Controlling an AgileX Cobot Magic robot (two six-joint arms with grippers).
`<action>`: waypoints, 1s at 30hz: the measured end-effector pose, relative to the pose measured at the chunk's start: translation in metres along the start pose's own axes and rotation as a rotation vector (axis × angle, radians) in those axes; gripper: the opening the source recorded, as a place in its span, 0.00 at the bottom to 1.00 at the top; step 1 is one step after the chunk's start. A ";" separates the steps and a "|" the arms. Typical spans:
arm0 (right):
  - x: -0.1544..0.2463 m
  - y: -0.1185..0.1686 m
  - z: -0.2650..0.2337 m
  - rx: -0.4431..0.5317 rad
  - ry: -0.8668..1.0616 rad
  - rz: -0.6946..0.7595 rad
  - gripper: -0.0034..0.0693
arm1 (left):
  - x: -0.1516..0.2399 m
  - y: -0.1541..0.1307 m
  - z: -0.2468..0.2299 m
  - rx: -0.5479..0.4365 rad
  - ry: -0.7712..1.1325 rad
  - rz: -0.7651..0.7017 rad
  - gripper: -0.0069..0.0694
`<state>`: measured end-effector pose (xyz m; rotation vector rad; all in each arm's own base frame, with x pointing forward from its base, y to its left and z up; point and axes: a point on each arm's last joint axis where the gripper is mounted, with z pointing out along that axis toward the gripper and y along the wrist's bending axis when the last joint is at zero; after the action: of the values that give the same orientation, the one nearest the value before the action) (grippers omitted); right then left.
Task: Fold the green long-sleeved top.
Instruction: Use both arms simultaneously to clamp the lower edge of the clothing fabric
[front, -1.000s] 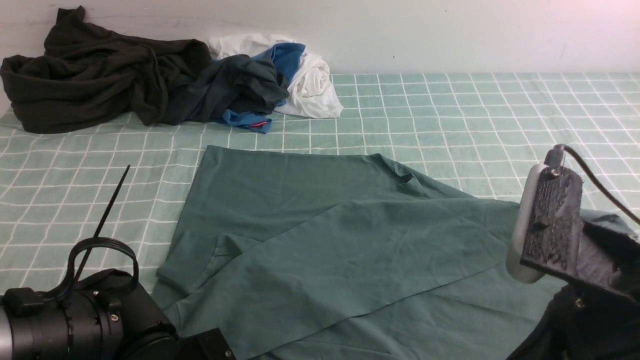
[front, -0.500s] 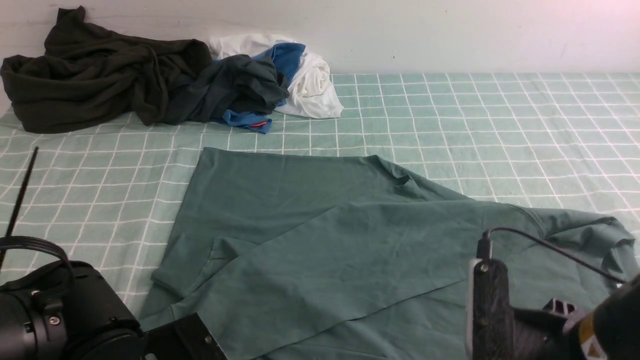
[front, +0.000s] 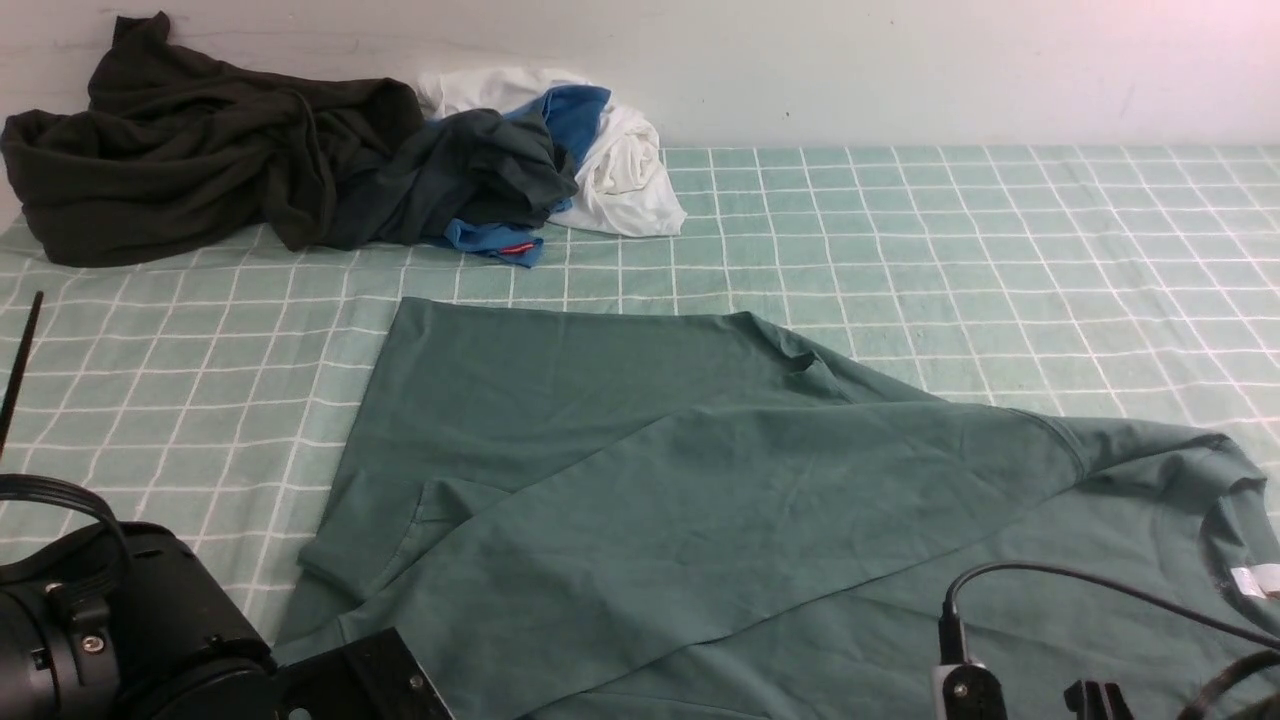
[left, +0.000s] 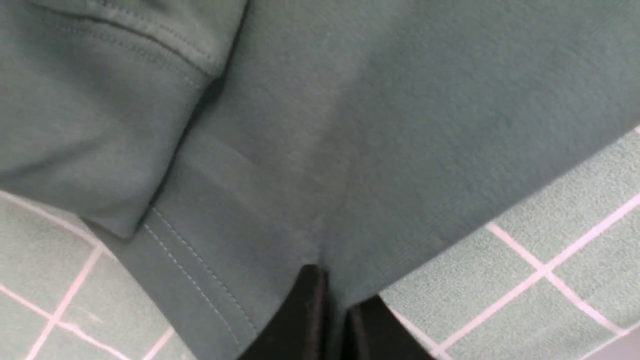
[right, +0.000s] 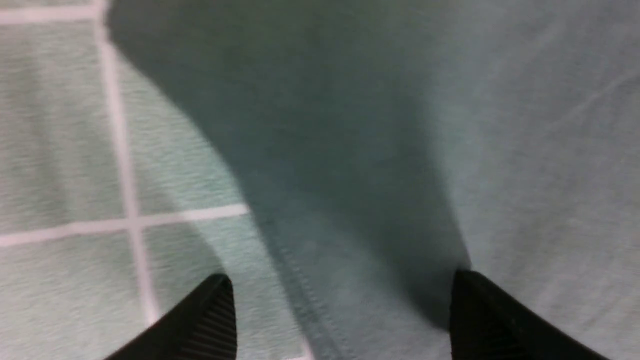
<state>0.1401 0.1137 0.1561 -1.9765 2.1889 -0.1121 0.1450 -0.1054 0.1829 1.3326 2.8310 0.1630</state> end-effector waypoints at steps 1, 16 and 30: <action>0.000 -0.002 0.000 0.023 0.000 0.015 0.76 | 0.000 0.000 0.000 0.000 -0.004 0.001 0.09; 0.001 -0.006 0.001 0.071 0.014 0.043 0.51 | -0.001 0.000 0.000 -0.001 -0.008 0.005 0.09; -0.020 -0.054 -0.047 0.137 0.039 0.092 0.06 | -0.020 0.034 -0.038 -0.036 -0.085 -0.107 0.10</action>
<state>0.1860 0.1241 0.2136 -1.8130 2.2279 -0.2815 0.1819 -0.1026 0.2229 1.1499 2.8054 0.1525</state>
